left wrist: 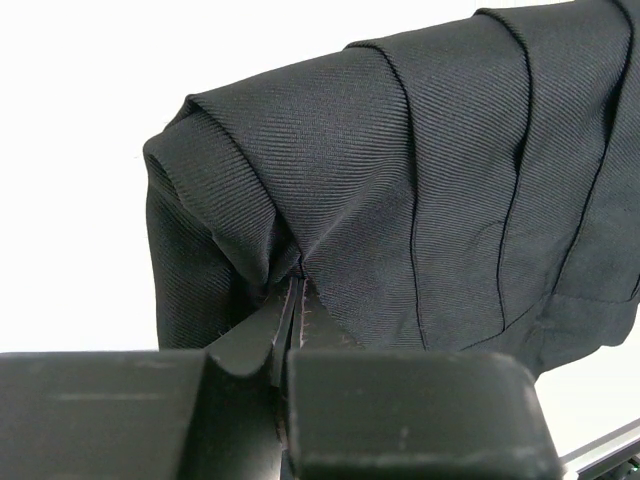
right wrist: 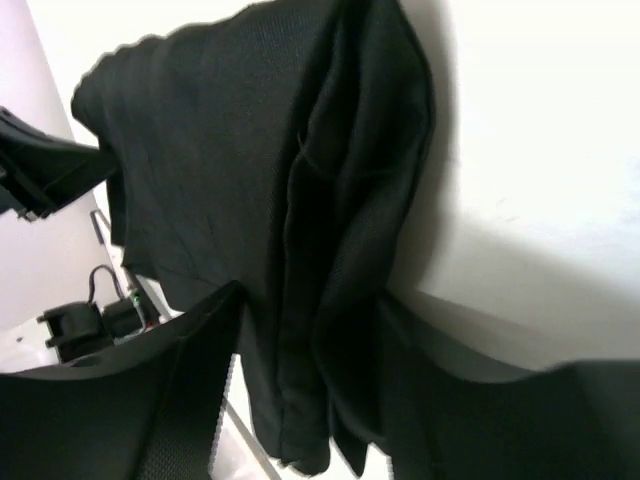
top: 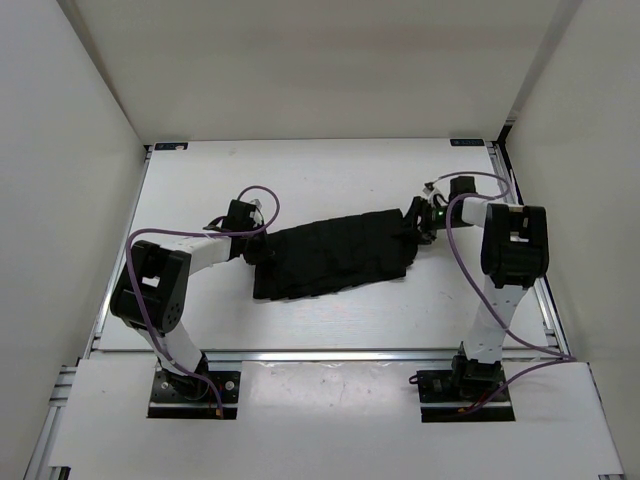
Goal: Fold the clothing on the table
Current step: Fold the skirt
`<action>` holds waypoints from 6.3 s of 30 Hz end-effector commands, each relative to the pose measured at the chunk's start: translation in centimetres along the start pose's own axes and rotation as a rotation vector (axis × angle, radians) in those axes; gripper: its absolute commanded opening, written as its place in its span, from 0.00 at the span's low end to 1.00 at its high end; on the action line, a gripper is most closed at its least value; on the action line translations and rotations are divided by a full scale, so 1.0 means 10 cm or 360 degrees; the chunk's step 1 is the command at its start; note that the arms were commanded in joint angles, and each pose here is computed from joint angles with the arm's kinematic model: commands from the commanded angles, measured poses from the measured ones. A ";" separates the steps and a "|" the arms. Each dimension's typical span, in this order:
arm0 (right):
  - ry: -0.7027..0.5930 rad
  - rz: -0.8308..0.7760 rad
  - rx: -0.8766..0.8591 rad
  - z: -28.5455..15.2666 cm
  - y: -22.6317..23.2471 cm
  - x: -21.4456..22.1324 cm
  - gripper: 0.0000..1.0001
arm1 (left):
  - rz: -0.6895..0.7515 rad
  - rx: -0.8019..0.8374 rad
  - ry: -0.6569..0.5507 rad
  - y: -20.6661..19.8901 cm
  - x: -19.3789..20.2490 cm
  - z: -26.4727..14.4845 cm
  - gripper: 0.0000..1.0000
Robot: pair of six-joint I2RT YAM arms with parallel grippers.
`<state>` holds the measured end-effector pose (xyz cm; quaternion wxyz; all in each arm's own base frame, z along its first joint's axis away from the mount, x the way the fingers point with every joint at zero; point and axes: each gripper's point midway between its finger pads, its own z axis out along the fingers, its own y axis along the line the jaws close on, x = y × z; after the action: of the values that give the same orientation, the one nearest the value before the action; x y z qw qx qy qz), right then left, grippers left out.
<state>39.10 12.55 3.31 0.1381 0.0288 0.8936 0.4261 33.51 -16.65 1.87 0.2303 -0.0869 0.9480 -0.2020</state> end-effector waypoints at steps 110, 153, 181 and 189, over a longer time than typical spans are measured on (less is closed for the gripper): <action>0.0728 -0.0248 -0.0744 1.01 2.46 0.88 0.65 | 0.0261 0.0004 0.0112 -0.19 0.44 -0.07 0.03; 0.0422 0.0142 -0.0334 0.51 1.25 0.60 0.04 | -0.0013 0.0475 0.0090 -0.41 0.42 -0.42 0.00; -0.0306 0.0165 -0.0048 -0.95 0.80 0.45 0.73 | -0.0050 0.0217 -0.0088 0.40 0.41 -0.99 0.98; -0.0187 0.0086 0.0070 -0.79 0.79 0.56 0.78 | -0.0006 0.0168 -0.0086 0.43 0.44 -1.01 0.99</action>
<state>30.46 11.93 11.78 0.1635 0.1202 0.8830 0.4232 23.82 -10.65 4.98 0.2332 -0.1021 0.9312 -0.2609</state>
